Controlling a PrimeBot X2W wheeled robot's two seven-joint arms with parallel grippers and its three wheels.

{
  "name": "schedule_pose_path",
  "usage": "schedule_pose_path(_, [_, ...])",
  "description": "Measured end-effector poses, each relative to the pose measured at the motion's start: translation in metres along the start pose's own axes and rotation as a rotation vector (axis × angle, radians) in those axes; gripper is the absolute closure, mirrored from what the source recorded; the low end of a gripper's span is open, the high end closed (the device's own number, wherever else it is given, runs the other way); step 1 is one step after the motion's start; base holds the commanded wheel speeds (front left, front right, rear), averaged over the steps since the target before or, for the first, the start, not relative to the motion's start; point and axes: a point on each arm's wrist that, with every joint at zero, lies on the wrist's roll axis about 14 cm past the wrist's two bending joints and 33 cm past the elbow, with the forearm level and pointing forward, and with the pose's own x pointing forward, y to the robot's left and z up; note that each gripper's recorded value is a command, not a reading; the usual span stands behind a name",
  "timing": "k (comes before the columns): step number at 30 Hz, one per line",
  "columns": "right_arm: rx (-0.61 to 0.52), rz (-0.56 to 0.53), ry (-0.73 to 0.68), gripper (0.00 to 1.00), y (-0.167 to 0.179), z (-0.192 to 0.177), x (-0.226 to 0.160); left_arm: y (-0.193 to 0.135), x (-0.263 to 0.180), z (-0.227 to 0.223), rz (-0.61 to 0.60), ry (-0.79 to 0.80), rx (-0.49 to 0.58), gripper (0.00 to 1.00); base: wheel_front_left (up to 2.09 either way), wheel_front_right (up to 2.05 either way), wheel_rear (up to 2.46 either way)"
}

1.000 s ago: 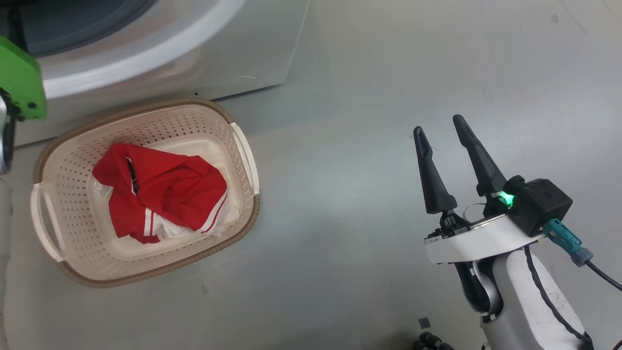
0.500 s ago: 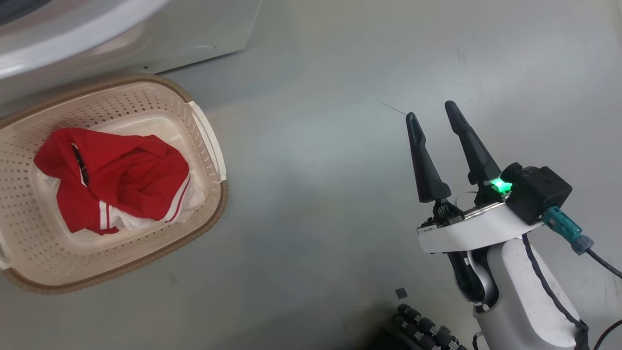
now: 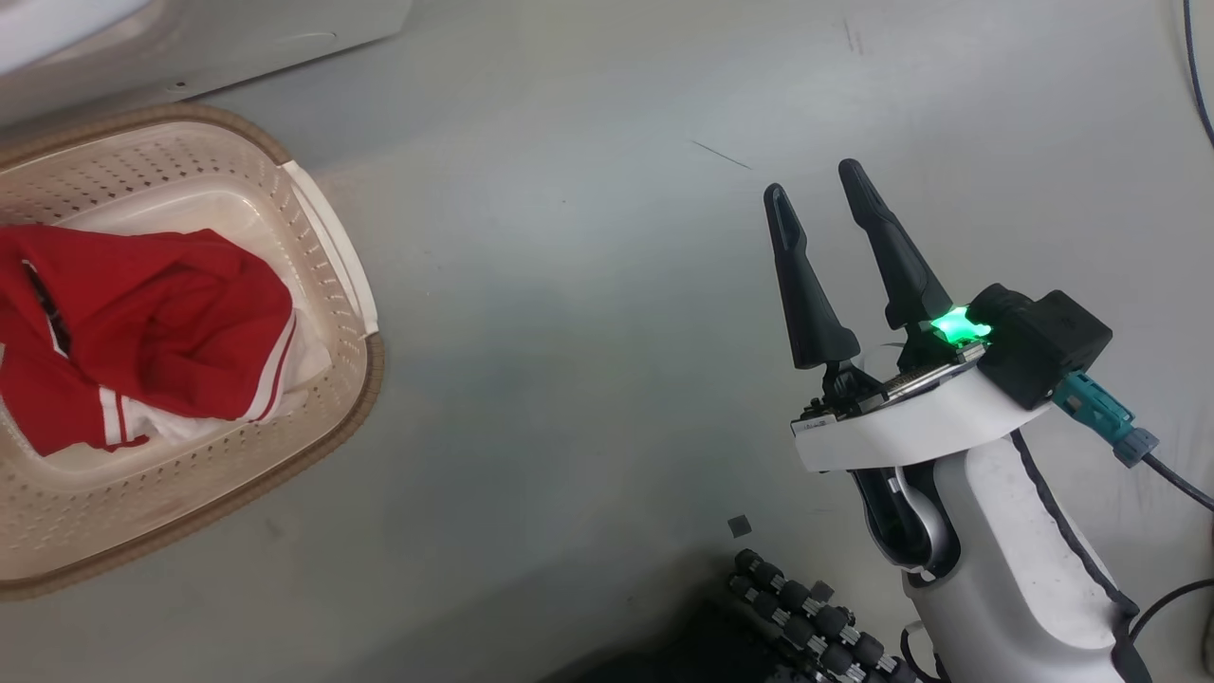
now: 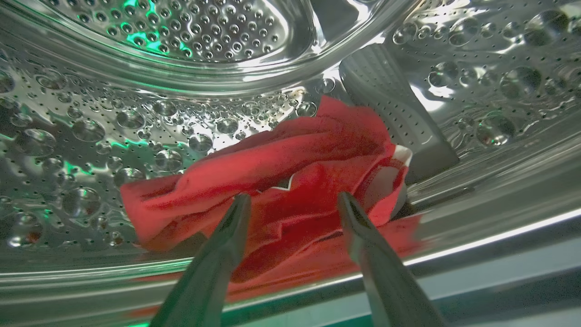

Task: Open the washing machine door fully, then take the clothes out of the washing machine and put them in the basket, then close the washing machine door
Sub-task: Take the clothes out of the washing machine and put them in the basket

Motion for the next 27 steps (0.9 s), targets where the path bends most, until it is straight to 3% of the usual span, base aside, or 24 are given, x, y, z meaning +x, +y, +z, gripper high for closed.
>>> schedule_pose_path(9, [0.005,-0.044,0.027,0.0,-0.013,-0.009,0.002,-0.009,0.023,-0.031,-0.01,0.136,-0.026,0.0,0.0,0.0,0.0])
schedule_pose_path(10, [0.003,-0.042,0.027,0.0,-0.013,-0.009,0.002,-0.009,0.024,-0.031,-0.005,0.141,-0.028,0.08,0.0,0.0,0.0])
schedule_pose_path(11, [0.002,-0.04,0.026,0.0,-0.013,-0.009,0.004,-0.008,0.024,-0.031,0.001,0.145,-0.031,0.38,0.0,0.0,0.0])
schedule_pose_path(12, [0.0,-0.038,0.022,0.0,-0.013,-0.008,0.005,-0.008,0.025,-0.031,0.003,0.15,-0.029,0.6,0.0,0.0,0.0])
schedule_pose_path(13, [-0.001,-0.036,0.02,0.0,-0.012,-0.007,0.006,-0.008,0.025,-0.032,0.006,0.156,-0.027,1.0,0.0,0.0,0.0])
schedule_pose_path(27, [-0.015,-0.04,0.006,0.0,-0.015,-0.004,0.015,-0.009,0.018,-0.009,0.016,0.068,0.003,1.0,0.0,0.0,0.0])
